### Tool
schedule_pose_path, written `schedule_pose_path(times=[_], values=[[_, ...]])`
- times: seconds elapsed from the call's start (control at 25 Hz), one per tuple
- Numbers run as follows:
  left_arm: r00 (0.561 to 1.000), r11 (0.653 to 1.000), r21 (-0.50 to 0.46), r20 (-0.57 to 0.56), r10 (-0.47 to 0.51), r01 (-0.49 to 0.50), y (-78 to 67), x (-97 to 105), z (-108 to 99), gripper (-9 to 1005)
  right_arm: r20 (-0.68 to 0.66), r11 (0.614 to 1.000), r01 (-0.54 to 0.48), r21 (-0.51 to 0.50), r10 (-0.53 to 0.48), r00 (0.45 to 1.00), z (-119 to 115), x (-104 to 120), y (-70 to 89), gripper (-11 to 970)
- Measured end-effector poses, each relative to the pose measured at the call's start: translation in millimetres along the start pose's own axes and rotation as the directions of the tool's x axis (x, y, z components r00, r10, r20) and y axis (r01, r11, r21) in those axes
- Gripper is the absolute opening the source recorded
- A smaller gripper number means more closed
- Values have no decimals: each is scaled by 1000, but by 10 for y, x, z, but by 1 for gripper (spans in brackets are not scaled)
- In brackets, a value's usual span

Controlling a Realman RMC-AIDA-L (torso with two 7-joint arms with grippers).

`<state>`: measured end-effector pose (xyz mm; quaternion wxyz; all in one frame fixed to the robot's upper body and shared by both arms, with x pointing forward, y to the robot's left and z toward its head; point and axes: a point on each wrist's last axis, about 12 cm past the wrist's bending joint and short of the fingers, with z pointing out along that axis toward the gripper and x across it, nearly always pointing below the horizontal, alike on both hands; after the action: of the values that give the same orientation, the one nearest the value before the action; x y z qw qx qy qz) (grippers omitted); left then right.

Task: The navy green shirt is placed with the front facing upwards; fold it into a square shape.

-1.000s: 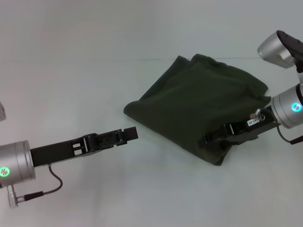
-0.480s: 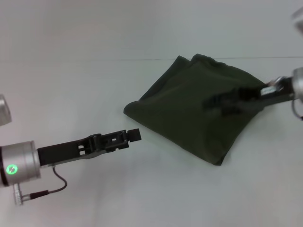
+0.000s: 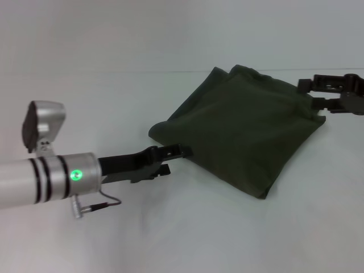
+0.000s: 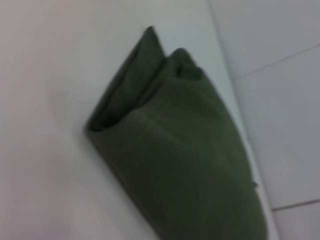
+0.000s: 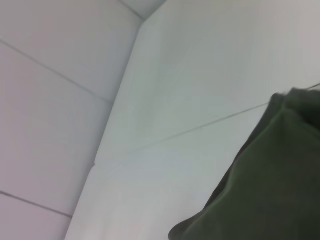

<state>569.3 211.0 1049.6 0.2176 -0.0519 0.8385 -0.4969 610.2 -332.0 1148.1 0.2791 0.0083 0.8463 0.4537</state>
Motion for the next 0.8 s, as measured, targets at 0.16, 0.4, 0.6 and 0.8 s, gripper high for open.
schedule_pose_path(times=[0.16,0.4,0.6,0.8], values=[[1000,998,-54,9,-16,17,-53,-52,244,958,29,1000,4,7,-4,1000,-93,49,-82,915],[998,992,-118,47,-48,53,-58,-81,413,958,39,999,22,26,-23,999,-202,80,-155,915],[994,987,-142,82,-70,81,-44,-99,455,958,36,999,42,29,-43,998,-275,57,-144,915],[990,983,-157,117,-78,96,-32,-136,466,958,35,998,48,29,-49,998,-296,47,-141,915]])
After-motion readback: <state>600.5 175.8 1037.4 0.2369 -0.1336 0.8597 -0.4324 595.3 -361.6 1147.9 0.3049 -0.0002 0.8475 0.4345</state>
